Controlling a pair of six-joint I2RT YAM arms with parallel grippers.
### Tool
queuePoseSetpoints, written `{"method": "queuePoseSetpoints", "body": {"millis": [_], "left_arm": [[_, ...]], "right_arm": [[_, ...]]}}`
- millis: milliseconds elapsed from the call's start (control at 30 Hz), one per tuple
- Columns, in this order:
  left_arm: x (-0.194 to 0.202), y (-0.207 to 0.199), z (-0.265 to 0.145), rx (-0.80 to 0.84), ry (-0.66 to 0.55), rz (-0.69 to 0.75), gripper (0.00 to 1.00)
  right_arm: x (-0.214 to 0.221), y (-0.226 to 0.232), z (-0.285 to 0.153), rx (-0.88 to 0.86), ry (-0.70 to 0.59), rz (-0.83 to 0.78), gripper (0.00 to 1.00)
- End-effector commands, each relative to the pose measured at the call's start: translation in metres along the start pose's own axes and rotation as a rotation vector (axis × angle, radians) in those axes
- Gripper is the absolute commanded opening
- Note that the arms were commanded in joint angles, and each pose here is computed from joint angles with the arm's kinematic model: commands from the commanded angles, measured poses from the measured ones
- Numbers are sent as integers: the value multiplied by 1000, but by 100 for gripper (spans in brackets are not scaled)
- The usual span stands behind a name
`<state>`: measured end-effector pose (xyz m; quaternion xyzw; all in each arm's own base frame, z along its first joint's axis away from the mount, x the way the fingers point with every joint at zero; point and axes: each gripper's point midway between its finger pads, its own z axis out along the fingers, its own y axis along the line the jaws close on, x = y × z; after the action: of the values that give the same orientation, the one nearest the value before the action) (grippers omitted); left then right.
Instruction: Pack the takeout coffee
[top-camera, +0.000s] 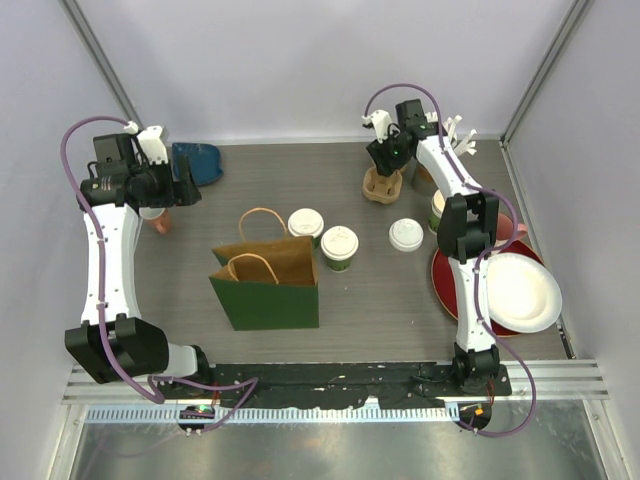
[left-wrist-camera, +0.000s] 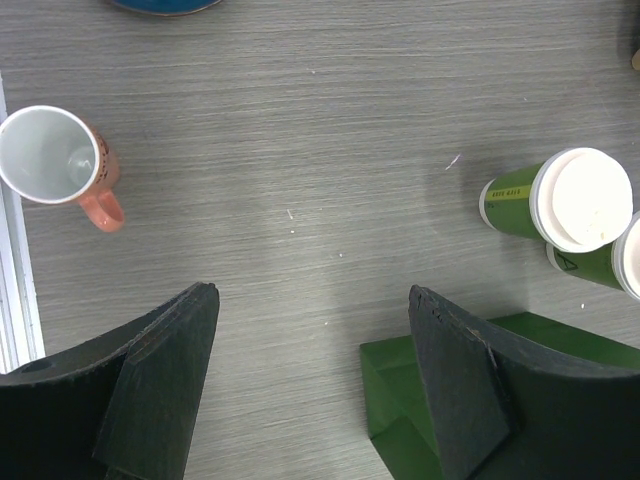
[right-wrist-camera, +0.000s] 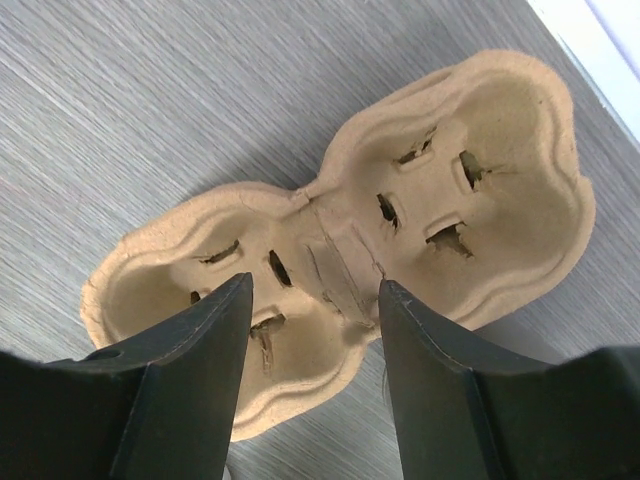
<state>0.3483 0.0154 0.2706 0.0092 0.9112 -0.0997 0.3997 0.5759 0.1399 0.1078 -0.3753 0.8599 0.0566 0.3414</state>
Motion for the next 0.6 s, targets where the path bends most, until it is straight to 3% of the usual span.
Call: {"method": "queuePoseSetpoints", "body": {"millis": [0, 167, 200, 233, 333, 567], "left_arm": [[-9, -6, -6, 19, -32, 20, 81], [-8, -6, -5, 23, -27, 16, 81], [-7, -6, -4, 26, -23, 16, 81], [-7, -7, -5, 28, -24, 15, 81], [-8, -8, -4, 32, -26, 11, 81], [-10, -10, -4, 43, -28, 8, 81]], "right_arm": [[0, -4, -15, 15, 7, -44, 58], [3, -8, -13, 30, 20, -67, 50], [2, -9, -14, 33, 16, -70, 46], [0, -10, -14, 37, 10, -70, 36], [-6, -7, -18, 21, -14, -73, 23], [-14, -12, -32, 57, -30, -96, 7]]}}
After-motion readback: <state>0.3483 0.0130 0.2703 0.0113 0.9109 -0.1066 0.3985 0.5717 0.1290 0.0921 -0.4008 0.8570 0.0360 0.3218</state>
